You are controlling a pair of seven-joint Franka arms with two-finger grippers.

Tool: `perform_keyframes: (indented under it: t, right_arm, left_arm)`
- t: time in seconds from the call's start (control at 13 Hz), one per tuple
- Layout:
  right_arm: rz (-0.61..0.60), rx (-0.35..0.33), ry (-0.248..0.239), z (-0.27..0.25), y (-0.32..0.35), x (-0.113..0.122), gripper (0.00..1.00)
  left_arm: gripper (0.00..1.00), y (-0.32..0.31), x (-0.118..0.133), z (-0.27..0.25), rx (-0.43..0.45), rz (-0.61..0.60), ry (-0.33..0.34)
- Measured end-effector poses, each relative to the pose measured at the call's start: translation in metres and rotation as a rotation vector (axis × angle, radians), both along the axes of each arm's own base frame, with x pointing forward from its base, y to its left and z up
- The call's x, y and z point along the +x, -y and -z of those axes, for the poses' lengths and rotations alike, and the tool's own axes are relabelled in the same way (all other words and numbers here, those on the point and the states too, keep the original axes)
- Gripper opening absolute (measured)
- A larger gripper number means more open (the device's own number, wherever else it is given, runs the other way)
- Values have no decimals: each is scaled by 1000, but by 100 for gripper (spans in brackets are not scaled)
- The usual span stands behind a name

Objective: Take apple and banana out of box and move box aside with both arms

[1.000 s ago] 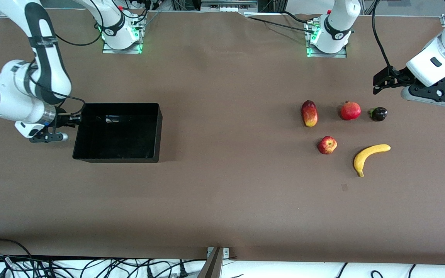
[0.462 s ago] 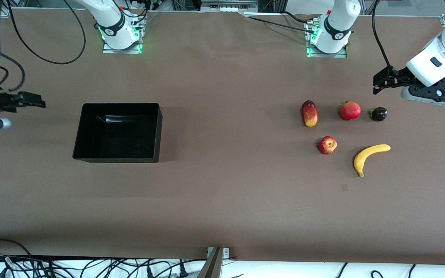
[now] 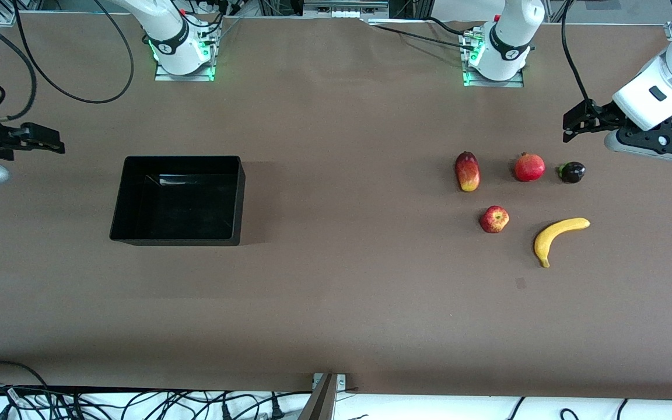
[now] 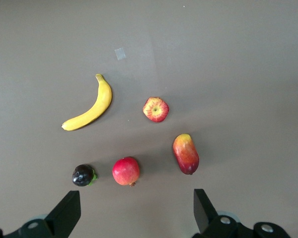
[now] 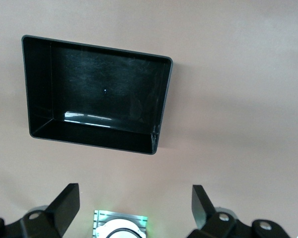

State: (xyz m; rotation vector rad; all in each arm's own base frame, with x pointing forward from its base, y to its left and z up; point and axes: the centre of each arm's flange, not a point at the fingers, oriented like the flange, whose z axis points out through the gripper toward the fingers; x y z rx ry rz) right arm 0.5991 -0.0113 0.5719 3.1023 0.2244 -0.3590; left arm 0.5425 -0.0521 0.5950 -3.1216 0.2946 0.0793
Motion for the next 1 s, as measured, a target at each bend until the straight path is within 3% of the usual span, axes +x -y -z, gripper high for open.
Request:
perform_keyframes:
  t: [0.31, 0.54, 1.0]
  right_arm:
    - [9, 17, -18, 9, 23, -6, 100]
    - [-18, 0, 47, 3, 29, -27, 100]
    - [-5, 2, 96, -20, 36, -52, 100]
  left_arm:
    - [100, 0, 0, 0, 0, 0, 0]
    - [100, 0, 0, 0, 0, 1, 0]
    - [100, 0, 0, 0, 0, 0, 0]
